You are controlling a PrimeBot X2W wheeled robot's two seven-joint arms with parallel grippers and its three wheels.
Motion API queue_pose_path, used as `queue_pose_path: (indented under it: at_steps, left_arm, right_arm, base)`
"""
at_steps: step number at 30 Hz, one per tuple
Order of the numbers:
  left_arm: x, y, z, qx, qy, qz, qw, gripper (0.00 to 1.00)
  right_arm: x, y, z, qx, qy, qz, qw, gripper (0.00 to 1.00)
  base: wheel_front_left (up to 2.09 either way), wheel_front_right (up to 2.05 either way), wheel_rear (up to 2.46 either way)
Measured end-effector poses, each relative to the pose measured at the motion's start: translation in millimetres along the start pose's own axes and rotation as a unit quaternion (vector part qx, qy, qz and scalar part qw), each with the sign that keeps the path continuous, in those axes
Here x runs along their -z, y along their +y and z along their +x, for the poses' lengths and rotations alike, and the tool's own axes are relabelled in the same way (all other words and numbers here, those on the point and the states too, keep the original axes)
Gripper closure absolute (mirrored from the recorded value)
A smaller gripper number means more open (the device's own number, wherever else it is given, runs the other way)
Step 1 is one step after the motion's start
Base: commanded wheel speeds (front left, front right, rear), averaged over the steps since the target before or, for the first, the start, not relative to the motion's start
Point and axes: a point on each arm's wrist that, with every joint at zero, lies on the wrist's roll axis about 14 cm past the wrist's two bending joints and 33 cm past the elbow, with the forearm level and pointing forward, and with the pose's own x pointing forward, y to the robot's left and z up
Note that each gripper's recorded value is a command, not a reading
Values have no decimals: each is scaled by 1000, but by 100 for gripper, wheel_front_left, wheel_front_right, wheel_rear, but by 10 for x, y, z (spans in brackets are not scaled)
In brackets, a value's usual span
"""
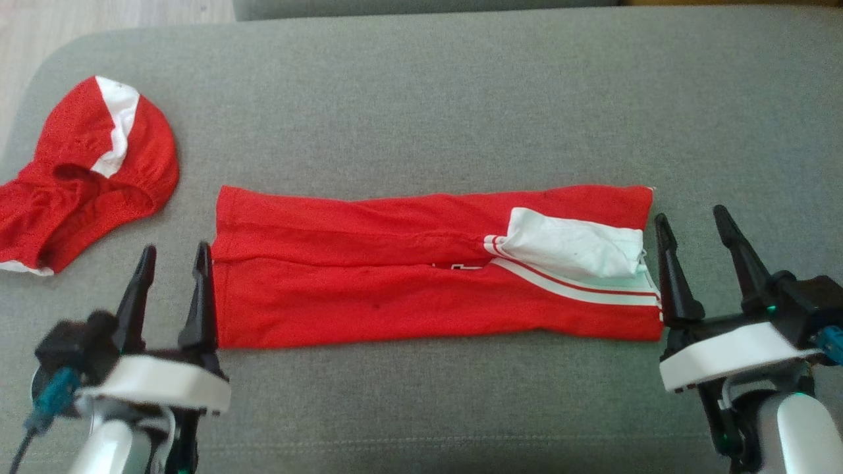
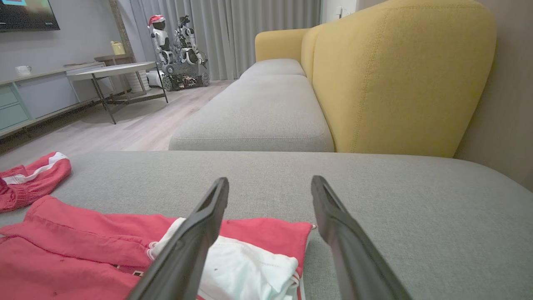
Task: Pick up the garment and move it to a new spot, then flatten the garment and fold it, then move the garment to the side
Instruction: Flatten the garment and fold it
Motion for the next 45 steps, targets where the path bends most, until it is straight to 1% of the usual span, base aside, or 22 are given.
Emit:
queue_pose_path:
  at_steps: [5,13,25,28,33,36,38,40,45]
  left_arm:
    - [-57,21,-192,-5,-6,27,1000,0]
    - [-79,-4,-301,-9,-5,30,999,0]
    - [-71,-18,-286,-3,1,33,999,0]
    - [-43,-34,-238,-1,5,32,999,0]
    - [-9,-57,-114,7,8,31,999,0]
    - [0,-62,-41,11,7,30,999,0]
    - [5,-69,-2,14,6,29,999,0]
    - [28,-59,29,14,8,29,999,0]
    - [128,-44,82,14,19,26,999,0]
  right_arm:
    - [-67,66,-35,-8,-7,-4,1000,0]
    - [-23,89,-112,-8,0,0,1000,0]
    - [68,66,-107,-5,15,6,1000,0]
    - [248,23,-31,-2,44,8,999,0]
    - [317,-105,349,-7,62,-10,998,0]
    - [487,-146,503,-8,93,-9,996,0]
    - [716,-172,506,-6,130,-7,991,0]
    - [991,-208,458,-1,181,-2,983,0]
    - [1367,-165,386,-2,257,18,966,0]
  base:
    - [0,0,0]
    - [0,0,0]
    - [0,0,0]
    - [0,0,0]
    - [0,0,0]
    - [0,0,0]
    - [0,0,0]
    - [0,0,0]
    - [0,0,0]
